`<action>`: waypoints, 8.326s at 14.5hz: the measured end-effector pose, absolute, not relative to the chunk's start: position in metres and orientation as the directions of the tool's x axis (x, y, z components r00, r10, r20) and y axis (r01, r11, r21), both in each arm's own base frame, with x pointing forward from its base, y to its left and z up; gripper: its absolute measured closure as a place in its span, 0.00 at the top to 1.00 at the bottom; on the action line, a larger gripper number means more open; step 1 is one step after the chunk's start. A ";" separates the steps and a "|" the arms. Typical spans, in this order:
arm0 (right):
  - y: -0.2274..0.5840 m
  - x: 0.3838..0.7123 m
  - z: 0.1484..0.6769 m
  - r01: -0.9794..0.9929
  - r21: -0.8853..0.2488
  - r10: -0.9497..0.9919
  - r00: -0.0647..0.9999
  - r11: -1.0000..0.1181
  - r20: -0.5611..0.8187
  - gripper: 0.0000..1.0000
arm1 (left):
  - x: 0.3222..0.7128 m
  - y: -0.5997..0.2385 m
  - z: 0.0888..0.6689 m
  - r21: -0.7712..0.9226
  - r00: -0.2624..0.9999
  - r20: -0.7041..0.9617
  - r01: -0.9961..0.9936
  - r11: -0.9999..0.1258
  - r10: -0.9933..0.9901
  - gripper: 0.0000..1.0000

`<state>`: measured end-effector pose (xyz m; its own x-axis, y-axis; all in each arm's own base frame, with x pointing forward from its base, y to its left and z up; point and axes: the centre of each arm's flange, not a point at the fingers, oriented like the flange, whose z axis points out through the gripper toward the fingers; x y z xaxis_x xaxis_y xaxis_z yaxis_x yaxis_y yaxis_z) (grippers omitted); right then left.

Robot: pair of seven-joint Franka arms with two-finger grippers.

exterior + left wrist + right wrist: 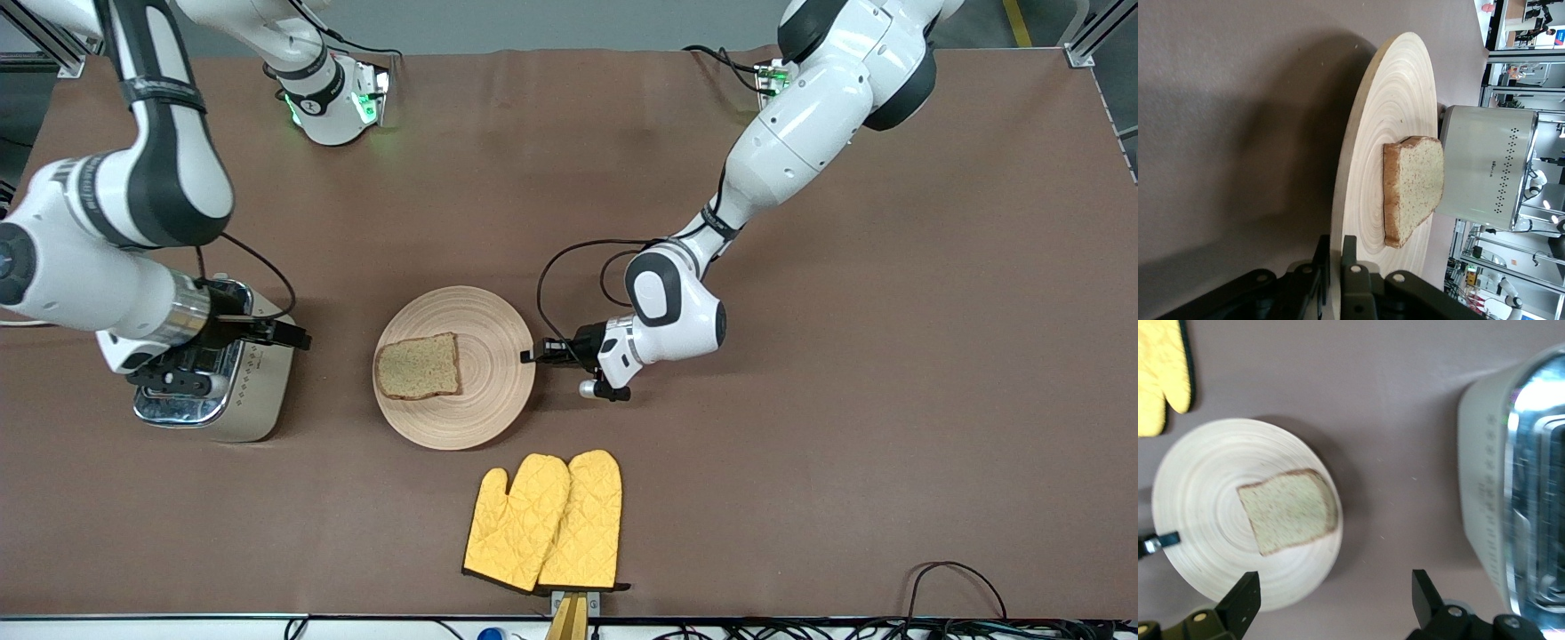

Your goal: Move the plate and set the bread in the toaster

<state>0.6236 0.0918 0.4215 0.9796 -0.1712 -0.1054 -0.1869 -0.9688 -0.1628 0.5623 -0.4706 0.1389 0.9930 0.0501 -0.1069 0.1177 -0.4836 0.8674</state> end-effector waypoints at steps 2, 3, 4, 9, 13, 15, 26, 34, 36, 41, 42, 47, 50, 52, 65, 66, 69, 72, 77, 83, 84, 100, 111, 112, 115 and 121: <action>0.107 0.619 0.398 -0.178 -0.164 -0.169 0.983 -0.970 -0.067 1.00 | 0.561 -0.472 0.138 0.871 0.991 -0.122 0.137 -0.472 0.062 0.25; 0.114 0.615 0.384 -0.173 -0.163 -0.167 0.985 -0.971 -0.049 1.00 | 0.561 -0.472 0.139 0.872 0.989 -0.130 0.151 -0.465 0.076 0.35; 0.120 0.611 0.370 -0.167 -0.161 -0.164 0.986 -0.973 -0.034 1.00 | 0.563 -0.471 0.140 0.873 0.987 -0.132 0.159 -0.461 0.092 0.44; 0.145 0.608 0.302 -0.143 -0.136 -0.143 0.990 -0.980 -0.012 1.00 | 0.583 -0.449 0.150 0.854 0.986 -0.064 0.134 -0.503 0.154 0.94; 0.160 0.606 0.252 -0.128 -0.109 -0.126 0.992 -0.986 -0.031 0.97 | 0.612 -0.387 0.163 0.773 0.994 0.076 -0.012 -0.634 0.074 1.00; 0.163 0.604 0.244 -0.126 -0.104 -0.123 0.992 -0.987 -0.039 0.88 | 0.629 -0.344 0.170 0.720 0.992 0.122 -0.096 -0.688 -0.011 1.00; 0.168 0.601 0.237 -0.145 -0.096 -0.140 0.989 -0.985 -0.053 0.50 | 0.686 -0.157 0.296 0.269 0.914 0.055 -0.401 -0.876 -0.401 1.00; 0.168 0.601 0.235 -0.157 -0.093 -0.152 0.987 -0.983 -0.056 0.27 | 0.658 -0.093 0.517 0.040 0.958 0.034 -0.286 -0.957 -0.285 1.00; 0.168 0.601 0.234 -0.158 -0.092 -0.154 0.986 -0.983 -0.057 0.31 | 0.641 -0.093 0.544 0.027 0.969 0.013 -0.248 -0.968 -0.248 1.00; 0.167 0.601 0.230 -0.160 -0.088 -0.154 0.986 -0.983 -0.063 0.31 | 0.603 -0.097 0.609 -0.009 0.973 0.039 -0.229 -0.973 -0.229 1.00; 0.167 0.600 0.229 -0.160 -0.087 -0.155 0.986 -0.983 -0.064 0.31 | 0.595 -0.097 0.619 -0.015 0.974 0.036 -0.225 -0.974 -0.226 1.00; 0.168 0.600 0.226 -0.167 -0.086 -0.161 0.985 -0.982 -0.066 0.08 | 0.582 -0.082 0.630 -0.024 0.980 0.004 -0.200 -0.980 -0.200 1.00; 0.169 0.600 0.227 -0.196 -0.084 -0.191 0.979 -0.977 -0.069 0.03 | 0.582 -0.084 0.628 -0.025 0.979 0.001 -0.202 -0.979 -0.203 1.00; 0.170 0.600 0.227 -0.200 -0.083 -0.194 0.978 -0.976 -0.075 0.03 | 0.578 -0.097 0.632 -0.032 0.977 0.006 -0.215 -0.976 -0.215 1.00; 0.143 0.614 0.466 -0.033 0.382 -0.077 0.992 -0.923 -0.102 0.03 | 0.563 -0.072 0.639 -0.008 0.989 0.005 -0.148 -0.989 -0.148 1.00; 0.139 0.613 0.478 -0.022 0.456 -0.075 0.992 -0.890 -0.098 0.03 | 0.563 -0.069 0.638 -0.007 0.990 0.004 -0.143 -0.990 -0.143 1.00; 0.136 0.609 0.486 0.013 0.625 -0.063 0.993 -0.780 -0.099 0.03 | 0.564 -0.066 0.638 -0.007 0.991 0.006 -0.137 -0.991 -0.137 1.00; 0.127 0.612 0.478 0.036 0.740 -0.066 0.992 -0.671 -0.108 0.03 | 0.567 -0.066 0.636 -0.007 0.990 0.010 -0.137 -0.991 -0.137 1.00; 0.121 0.628 0.429 0.049 0.844 -0.086 0.990 -0.533 -0.111 0.03 | 0.567 -0.070 0.636 -0.007 0.990 0.010 -0.144 -0.990 -0.144 1.00; 0.111 0.631 0.421 -0.049 0.865 -0.155 0.987 -0.499 -0.033 0.03 | 0.566 -0.075 0.636 -0.006 0.991 0.011 -0.134 -0.991 -0.134 1.00; 0.109 0.632 0.419 -0.060 0.867 -0.165 0.986 -0.494 -0.026 0.03 | 0.566 -0.075 0.636 -0.006 0.991 0.010 -0.134 -0.991 -0.134 1.00; 0.104 0.633 0.373 -0.067 0.886 -0.198 0.980 -0.459 -0.028 0.03 | 0.565 -0.074 0.635 -0.006 0.991 0.004 -0.132 -0.991 -0.132 1.00; 0.090 0.647 0.334 -0.062 0.876 -0.186 0.982 -0.478 -0.032 0.66 | 0.565 -0.074 0.635 -0.007 0.991 0.004 -0.132 -0.991 -0.132 1.00; 0.095 0.647 0.336 -0.063 0.872 -0.182 0.983 -0.486 -0.030 0.75 | 0.565 -0.074 0.635 -0.007 0.991 0.003 -0.132 -0.991 -0.132 1.00; 0.118 0.646 0.359 -0.090 0.816 -0.191 0.981 -0.571 -0.025 1.00 | 0.565 -0.074 0.635 -0.007 0.991 0.003 -0.132 -0.991 -0.132 1.00; 0.148 0.612 0.502 -0.242 0.542 -0.302 0.953 -0.805 -0.024 1.00 | 0.566 -0.074 0.635 -0.006 0.998 0.006 -0.070 -0.998 -0.070 1.00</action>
